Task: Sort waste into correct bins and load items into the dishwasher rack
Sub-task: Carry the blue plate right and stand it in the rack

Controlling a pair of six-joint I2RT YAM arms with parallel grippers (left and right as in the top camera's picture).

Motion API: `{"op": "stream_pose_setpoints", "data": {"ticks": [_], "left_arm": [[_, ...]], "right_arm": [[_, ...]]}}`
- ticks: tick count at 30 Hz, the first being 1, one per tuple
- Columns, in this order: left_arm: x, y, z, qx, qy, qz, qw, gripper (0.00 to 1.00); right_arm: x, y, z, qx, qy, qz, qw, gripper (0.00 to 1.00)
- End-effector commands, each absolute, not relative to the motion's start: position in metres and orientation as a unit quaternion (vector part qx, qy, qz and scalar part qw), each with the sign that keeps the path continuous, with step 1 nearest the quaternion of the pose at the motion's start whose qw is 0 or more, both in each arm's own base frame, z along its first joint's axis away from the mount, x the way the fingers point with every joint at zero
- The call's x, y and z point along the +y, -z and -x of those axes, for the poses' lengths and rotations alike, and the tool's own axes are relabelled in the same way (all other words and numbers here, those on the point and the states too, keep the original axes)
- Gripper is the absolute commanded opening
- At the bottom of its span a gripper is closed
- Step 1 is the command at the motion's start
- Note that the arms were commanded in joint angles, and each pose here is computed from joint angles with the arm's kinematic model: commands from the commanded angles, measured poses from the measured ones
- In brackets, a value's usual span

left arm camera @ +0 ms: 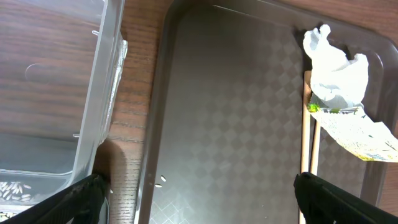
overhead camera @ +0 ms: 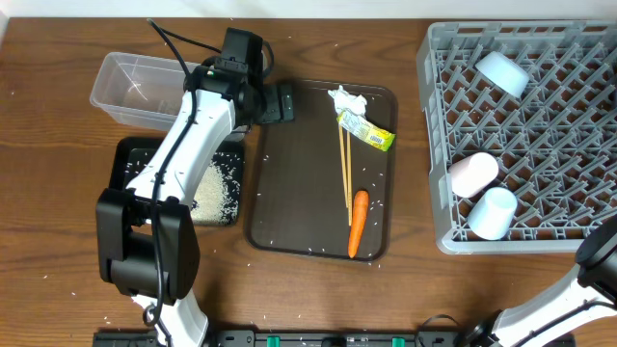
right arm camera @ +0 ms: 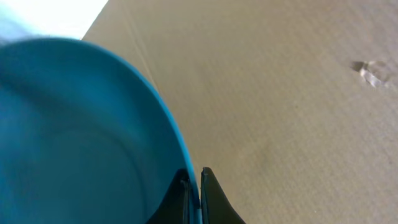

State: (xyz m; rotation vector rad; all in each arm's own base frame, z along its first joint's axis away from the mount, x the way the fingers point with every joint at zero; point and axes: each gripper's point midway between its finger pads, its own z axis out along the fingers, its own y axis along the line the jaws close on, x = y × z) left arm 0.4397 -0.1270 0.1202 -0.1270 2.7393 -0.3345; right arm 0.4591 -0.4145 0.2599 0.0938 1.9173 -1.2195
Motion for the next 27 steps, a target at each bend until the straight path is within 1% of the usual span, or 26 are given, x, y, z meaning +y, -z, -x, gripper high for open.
{"op": "stream_pose_setpoints", "data": {"ticks": [1,6,10,17,27], "left_arm": [[-0.125,-0.115,-0.439,0.975,0.111,0.044,0.185,0.98],[-0.124,-0.115,-0.438,0.975,0.111,0.044,0.185,0.98],[-0.125,-0.115,-0.439,0.975,0.111,0.044,0.185,0.98],[-0.125,-0.115,-0.439,0.975,0.111,0.044,0.185,0.98],[-0.124,-0.115,-0.438,0.975,0.111,0.044,0.185,0.98]], "right_arm": [[-0.402,-0.261,-0.472,0.769,0.487,0.005,0.414,0.01],[-0.402,-0.258,-0.472,0.771,0.496,0.026,0.398,0.01],[-0.403,-0.267,-0.473,0.758,0.525,0.062,0.383,0.01],[-0.404,-0.289,-0.476,0.728,0.550,0.059,0.405,0.01],[-0.396,-0.279,-0.483,0.740,0.525,0.084,0.411,0.01]]}}
